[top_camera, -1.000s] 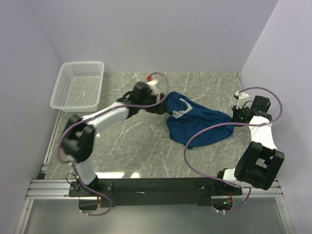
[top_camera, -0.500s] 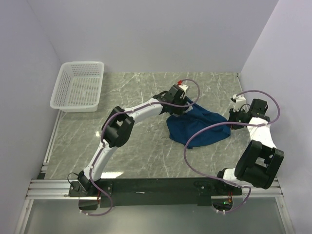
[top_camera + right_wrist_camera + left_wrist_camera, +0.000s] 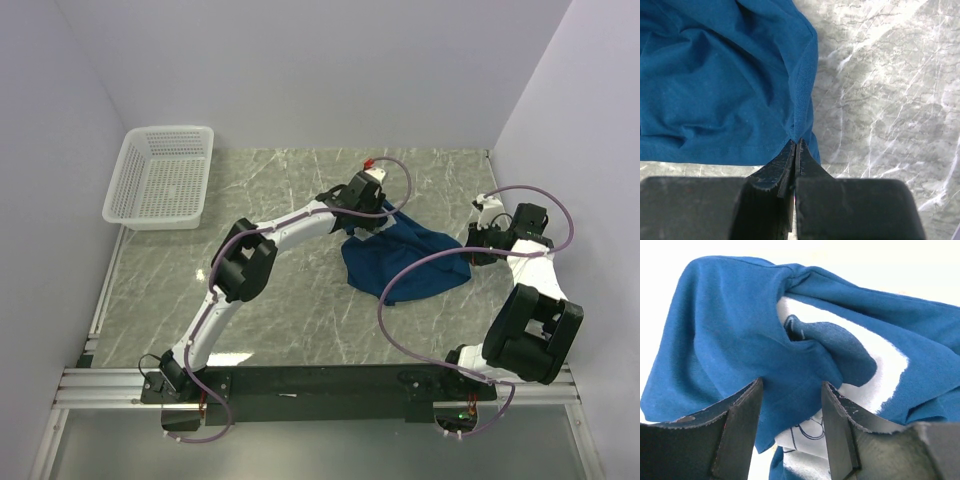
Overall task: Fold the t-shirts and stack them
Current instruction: Flatten the tshirt out
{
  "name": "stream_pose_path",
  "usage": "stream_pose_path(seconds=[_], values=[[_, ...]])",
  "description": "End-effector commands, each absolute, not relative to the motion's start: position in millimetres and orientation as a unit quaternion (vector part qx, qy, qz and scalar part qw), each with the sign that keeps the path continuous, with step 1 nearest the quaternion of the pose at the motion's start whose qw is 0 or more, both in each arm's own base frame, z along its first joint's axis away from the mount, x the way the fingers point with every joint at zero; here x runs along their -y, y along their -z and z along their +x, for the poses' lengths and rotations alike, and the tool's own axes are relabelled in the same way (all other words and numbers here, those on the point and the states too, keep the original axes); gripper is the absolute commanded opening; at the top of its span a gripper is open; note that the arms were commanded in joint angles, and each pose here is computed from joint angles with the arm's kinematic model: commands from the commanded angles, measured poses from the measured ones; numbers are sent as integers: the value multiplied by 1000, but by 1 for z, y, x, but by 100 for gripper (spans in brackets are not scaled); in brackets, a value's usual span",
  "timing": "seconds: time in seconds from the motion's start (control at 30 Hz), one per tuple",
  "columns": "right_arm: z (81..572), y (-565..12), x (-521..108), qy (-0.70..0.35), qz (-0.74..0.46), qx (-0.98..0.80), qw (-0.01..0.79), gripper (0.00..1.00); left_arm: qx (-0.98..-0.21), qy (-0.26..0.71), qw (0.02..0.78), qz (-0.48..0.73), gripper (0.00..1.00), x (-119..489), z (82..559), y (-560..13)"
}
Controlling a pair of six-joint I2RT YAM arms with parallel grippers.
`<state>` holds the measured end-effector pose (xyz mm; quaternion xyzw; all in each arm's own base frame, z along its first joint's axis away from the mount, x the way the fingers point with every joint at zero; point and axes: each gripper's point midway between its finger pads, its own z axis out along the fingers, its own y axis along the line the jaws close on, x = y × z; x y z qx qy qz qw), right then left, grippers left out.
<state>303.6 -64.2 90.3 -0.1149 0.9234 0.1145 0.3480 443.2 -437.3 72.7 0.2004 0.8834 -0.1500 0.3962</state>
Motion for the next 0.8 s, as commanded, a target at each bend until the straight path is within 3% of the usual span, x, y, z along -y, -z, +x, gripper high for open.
stream_pose_path(seconds=[0.0, 0.63, 0.77], values=[[309, -101, 65, -116, -116, -915, 368, 0, -853, 193, 434, 218, 56, 463, 442, -108], [310, -99, 62, -128, -114, -916, 363, 0, -856, 139, 442, 229, 50, 465, 454, -80], [310, -102, 62, -129, -116, -915, 365, 0, -858, 132, 439, 233, 44, 464, 454, -72]])
